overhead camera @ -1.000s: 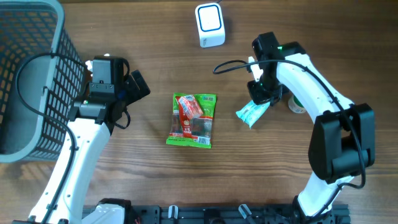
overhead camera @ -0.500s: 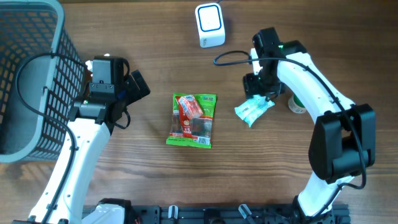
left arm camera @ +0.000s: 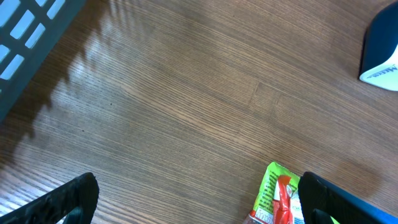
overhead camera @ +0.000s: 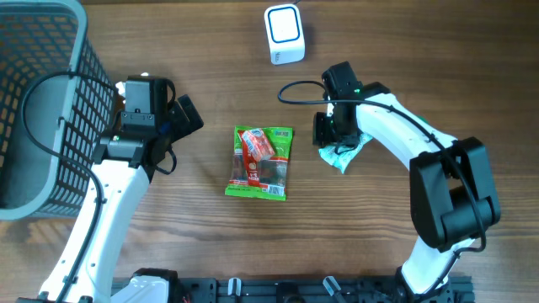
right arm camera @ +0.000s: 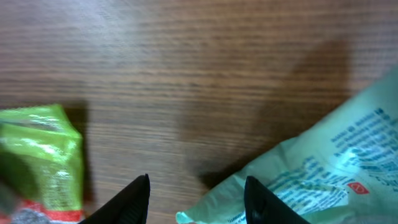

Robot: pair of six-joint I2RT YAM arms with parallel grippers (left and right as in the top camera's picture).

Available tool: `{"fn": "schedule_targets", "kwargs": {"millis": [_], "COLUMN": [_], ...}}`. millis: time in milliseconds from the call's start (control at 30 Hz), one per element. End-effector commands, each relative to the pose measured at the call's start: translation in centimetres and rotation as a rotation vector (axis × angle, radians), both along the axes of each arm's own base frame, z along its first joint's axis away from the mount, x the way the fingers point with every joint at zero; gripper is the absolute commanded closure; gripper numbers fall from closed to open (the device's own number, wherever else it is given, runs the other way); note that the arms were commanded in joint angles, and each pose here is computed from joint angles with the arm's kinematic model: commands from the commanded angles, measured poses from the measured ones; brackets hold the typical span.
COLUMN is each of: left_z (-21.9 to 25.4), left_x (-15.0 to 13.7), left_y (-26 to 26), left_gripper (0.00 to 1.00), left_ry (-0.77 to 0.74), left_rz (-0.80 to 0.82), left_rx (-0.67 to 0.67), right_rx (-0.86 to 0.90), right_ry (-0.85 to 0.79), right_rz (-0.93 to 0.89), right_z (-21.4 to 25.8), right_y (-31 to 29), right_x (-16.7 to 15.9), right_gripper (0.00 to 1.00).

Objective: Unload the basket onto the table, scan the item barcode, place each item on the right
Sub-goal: 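Move the packet right, lower it onto the table, open right gripper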

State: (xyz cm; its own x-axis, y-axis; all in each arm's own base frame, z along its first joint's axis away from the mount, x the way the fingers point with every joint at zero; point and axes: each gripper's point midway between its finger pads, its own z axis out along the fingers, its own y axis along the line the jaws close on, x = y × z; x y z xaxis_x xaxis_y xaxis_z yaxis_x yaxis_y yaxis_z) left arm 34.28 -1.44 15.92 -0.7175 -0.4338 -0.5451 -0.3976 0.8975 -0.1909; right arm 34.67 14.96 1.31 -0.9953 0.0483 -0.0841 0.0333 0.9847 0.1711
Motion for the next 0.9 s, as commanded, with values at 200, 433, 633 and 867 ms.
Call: {"fn": "schedule_targets", "kwargs": {"millis": [200,433,633,867], "left_z": [0.3,0.3,0.3,0.3], "left_x": [0.2,0.2,0.2,0.2], "left_y": [0.4,0.4,0.4,0.4], "left_gripper": [0.0,0.0,0.0,0.0], "left_ry": [-0.01,-0.01,-0.01,-0.01], "left_rz": [0.011,0.011,0.011,0.011], "left_rx": [0.008,0.008,0.008,0.008], "right_rx": [-0.381,-0.196,-0.214,-0.426], "right_ry": [0.065,0.091,0.115,0.155], "right_rz": [-0.046,0.039,0.042,0.05], "right_z": [-0.9,-1.3,-1.4,-1.0], "right_y": [-7.6,-4.2,-4.6,-8.6], "right_x": [-2.8,-3.1,-3.7,-5.2], "right_gripper": [0.43,0.42,0.42,0.41]}}
